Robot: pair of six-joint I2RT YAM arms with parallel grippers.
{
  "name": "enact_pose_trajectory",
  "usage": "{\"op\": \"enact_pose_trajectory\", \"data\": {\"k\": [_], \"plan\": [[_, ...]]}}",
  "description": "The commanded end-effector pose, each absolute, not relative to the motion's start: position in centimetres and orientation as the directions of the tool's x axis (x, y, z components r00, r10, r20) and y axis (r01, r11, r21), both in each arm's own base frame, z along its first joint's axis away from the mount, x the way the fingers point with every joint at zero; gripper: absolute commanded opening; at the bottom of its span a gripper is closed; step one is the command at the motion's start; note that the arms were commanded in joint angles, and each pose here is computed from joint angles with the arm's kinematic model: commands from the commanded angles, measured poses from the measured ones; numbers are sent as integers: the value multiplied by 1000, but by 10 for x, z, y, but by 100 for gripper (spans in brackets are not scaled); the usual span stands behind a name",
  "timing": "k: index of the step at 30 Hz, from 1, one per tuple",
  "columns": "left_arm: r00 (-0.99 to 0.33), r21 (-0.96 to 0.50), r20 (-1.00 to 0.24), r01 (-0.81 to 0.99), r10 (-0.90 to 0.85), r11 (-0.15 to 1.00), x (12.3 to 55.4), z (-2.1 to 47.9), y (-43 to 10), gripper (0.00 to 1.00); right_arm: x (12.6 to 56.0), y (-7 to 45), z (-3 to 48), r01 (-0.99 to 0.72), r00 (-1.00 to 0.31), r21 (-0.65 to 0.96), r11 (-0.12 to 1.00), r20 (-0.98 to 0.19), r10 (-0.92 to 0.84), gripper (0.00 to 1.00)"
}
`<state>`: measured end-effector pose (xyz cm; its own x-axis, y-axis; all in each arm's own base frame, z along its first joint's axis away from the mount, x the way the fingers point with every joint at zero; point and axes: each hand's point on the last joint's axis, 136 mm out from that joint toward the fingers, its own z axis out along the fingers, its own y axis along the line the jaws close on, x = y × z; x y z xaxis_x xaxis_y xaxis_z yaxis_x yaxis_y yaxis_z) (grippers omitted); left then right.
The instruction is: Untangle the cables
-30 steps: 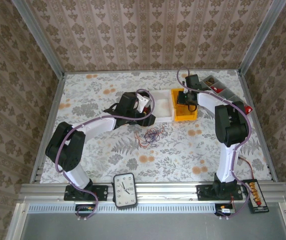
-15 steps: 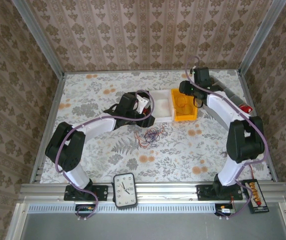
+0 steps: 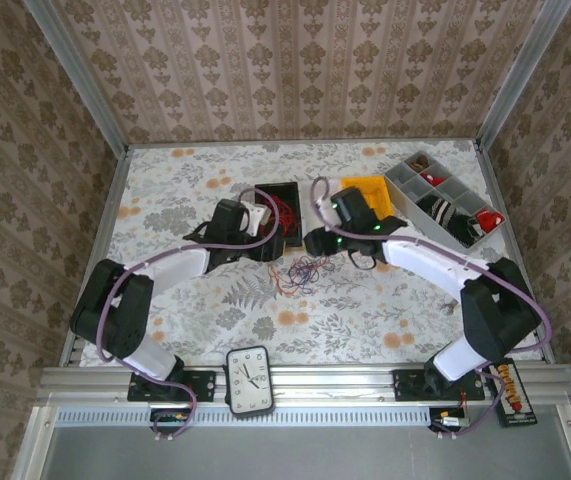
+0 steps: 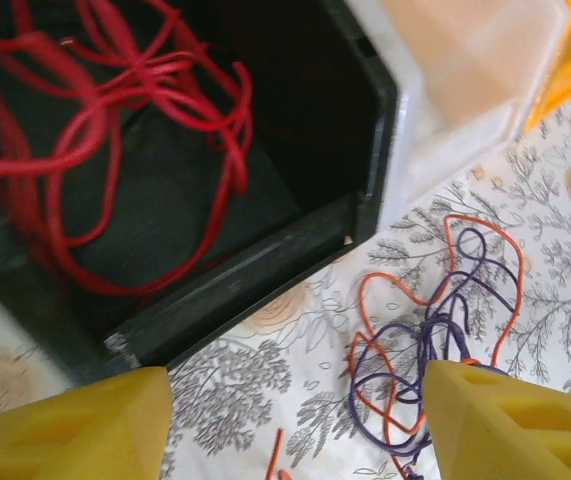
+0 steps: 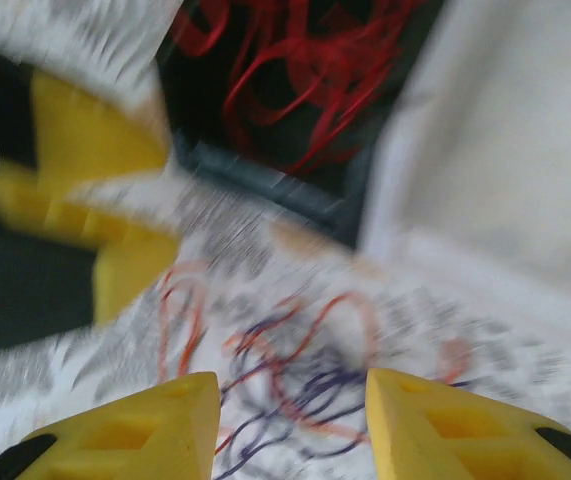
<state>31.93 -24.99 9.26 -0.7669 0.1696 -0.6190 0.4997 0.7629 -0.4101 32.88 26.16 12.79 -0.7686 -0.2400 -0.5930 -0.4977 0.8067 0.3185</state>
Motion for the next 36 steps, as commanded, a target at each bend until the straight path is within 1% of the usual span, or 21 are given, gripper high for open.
{"op": "enact_pose_trajectory", "data": {"k": [1, 6, 14, 18, 23, 29, 36], "plan": [[-778, -442, -627, 395, 38, 806, 332, 99, -230, 67, 302, 286, 105, -592, -759, 325, 737, -534, -373, 44], [-780, -460, -623, 304, -59, 834, 341, 97, -204, 67, 310, 291, 89, -621, -732, 222, 751, -507, -455, 44], [-779, -472, -619, 270, -98, 839, 345, 98, -192, 67, 321, 288, 77, -663, -694, 120, 739, -469, -547, 45], [-778, -482, -621, 281, -97, 830, 345, 100, -194, 67, 320, 290, 74, -697, -664, 78, 712, -444, -602, 46], [-778, -485, -621, 284, -96, 827, 346, 100, -195, 67, 315, 292, 67, -738, -632, 57, 672, -405, -661, 46], [-791, -499, -604, 279, -98, 821, 345, 94, -197, 67, 316, 294, 60, -754, -618, 51, 655, -392, -681, 46], [-794, -511, -599, 281, -102, 813, 346, 95, -199, 66, 330, 307, 58, -760, -605, 45, 648, -413, -680, 45]]}}
